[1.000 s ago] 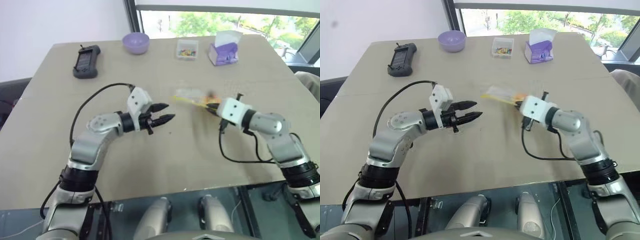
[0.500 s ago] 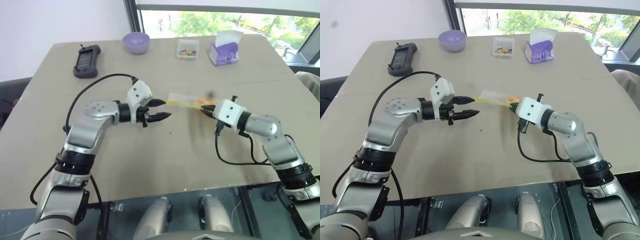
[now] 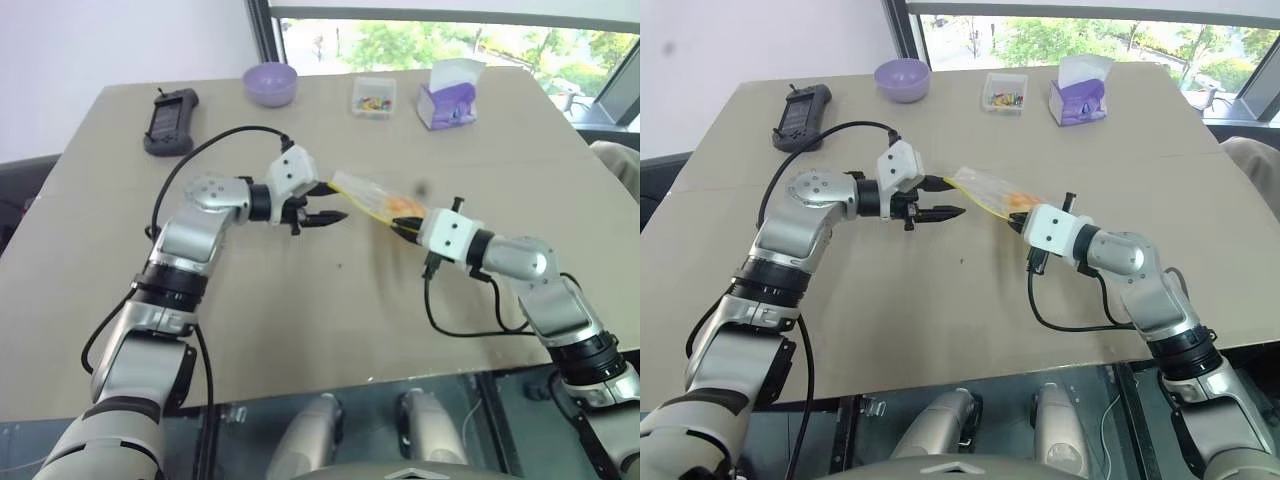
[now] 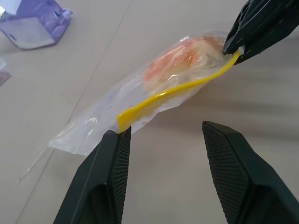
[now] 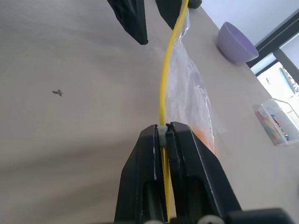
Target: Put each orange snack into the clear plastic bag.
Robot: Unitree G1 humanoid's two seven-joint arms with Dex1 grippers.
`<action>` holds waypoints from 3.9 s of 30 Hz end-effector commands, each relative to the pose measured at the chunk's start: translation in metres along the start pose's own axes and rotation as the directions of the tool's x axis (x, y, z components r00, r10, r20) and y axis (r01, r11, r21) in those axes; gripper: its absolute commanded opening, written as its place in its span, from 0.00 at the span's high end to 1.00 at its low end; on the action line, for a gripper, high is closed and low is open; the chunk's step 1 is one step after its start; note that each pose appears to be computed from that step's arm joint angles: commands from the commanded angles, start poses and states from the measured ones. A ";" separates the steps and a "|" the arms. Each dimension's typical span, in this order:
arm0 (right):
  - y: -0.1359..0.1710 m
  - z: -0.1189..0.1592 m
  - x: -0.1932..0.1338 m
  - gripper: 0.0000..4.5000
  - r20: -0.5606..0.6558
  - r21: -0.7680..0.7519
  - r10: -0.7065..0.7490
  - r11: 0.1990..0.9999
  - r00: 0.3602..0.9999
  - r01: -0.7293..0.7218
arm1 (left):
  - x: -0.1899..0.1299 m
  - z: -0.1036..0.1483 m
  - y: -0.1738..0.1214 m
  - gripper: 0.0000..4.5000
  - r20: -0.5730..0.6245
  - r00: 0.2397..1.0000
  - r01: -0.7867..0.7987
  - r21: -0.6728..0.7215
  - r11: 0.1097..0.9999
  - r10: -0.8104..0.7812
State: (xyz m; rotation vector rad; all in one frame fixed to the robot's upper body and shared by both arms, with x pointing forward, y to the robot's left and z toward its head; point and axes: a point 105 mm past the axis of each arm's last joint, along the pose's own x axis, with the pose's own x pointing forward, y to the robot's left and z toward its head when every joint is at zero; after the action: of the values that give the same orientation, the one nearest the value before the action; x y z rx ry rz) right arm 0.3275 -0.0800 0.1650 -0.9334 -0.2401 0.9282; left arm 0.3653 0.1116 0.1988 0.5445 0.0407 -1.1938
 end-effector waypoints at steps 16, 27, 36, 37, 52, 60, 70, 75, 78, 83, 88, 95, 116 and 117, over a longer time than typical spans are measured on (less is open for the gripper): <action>-0.010 0.011 -0.002 1.00 0.015 -0.017 -0.075 0.997 0.997 0.075 | -0.010 0.010 0.001 0.43 -0.031 0.997 0.075 0.097 0.992 -0.072; -0.007 0.017 -0.004 1.00 0.019 -0.015 -0.081 0.997 0.997 0.081 | 0.014 0.003 0.009 0.99 -0.040 0.996 0.089 0.132 0.987 -0.084; -0.013 0.006 -0.004 1.00 -0.029 -0.029 -0.111 0.993 0.993 0.110 | 0.008 0.010 0.003 0.99 0.010 0.998 0.066 0.134 0.989 -0.068; -0.014 0.004 -0.004 1.00 -0.041 -0.031 -0.118 0.993 0.992 0.116 | 0.007 0.010 0.002 0.99 0.010 0.998 0.056 0.137 0.989 -0.058; -0.025 -0.045 -0.038 1.00 -0.249 -0.057 -0.171 0.985 0.953 0.162 | -0.003 0.002 -0.019 0.99 0.022 0.996 -0.082 0.060 0.995 0.081; -0.032 -0.065 -0.051 1.00 -0.320 -0.093 -0.188 0.982 0.929 0.166 | -0.004 0.002 -0.022 0.99 0.029 0.994 -0.107 0.041 0.993 0.106; -0.039 -0.085 -0.062 1.00 -0.377 -0.116 -0.208 0.977 0.902 0.177 | -0.006 -0.001 -0.024 0.99 0.026 0.992 -0.124 0.030 0.992 0.123; -0.042 -0.093 -0.066 1.00 -0.403 -0.133 -0.220 0.974 0.888 0.181 | -0.006 -0.002 -0.025 0.99 0.027 0.992 -0.128 0.028 0.991 0.127; -0.043 -0.096 -0.067 1.00 -0.408 -0.138 -0.223 0.974 0.885 0.182 | -0.007 -0.002 -0.025 0.99 0.027 0.991 -0.130 0.026 0.991 0.130; -0.043 -0.096 -0.064 1.00 -0.396 -0.126 -0.223 0.974 0.891 0.187 | -0.008 -0.002 -0.025 0.99 0.025 0.990 -0.137 0.029 0.990 0.136; -0.041 -0.094 -0.060 1.00 -0.377 -0.110 -0.215 0.976 0.901 0.187 | -0.009 -0.003 -0.026 0.99 0.025 0.989 -0.144 0.025 0.989 0.143; -0.025 -0.037 -0.030 1.00 -0.137 -0.020 -0.134 0.991 0.981 0.133 | -0.008 0.012 -0.033 0.90 0.093 0.991 -0.094 -0.037 0.995 0.097; -0.019 0.011 0.012 1.00 -0.011 0.011 -0.150 0.989 0.989 0.150 | -0.006 0.003 -0.013 0.56 -0.125 0.992 0.015 0.233 0.972 0.014; -0.019 0.012 0.013 1.00 -0.010 0.011 -0.151 0.988 0.988 0.152 | -0.006 0.001 -0.012 0.56 -0.134 0.991 0.018 0.244 0.970 0.016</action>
State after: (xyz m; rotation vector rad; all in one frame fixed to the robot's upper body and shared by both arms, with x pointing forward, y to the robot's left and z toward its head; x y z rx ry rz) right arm 0.3429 -0.0738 0.1673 -0.8846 -0.2269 0.7965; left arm 0.3508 0.1128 0.1882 0.7803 0.0441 -1.1719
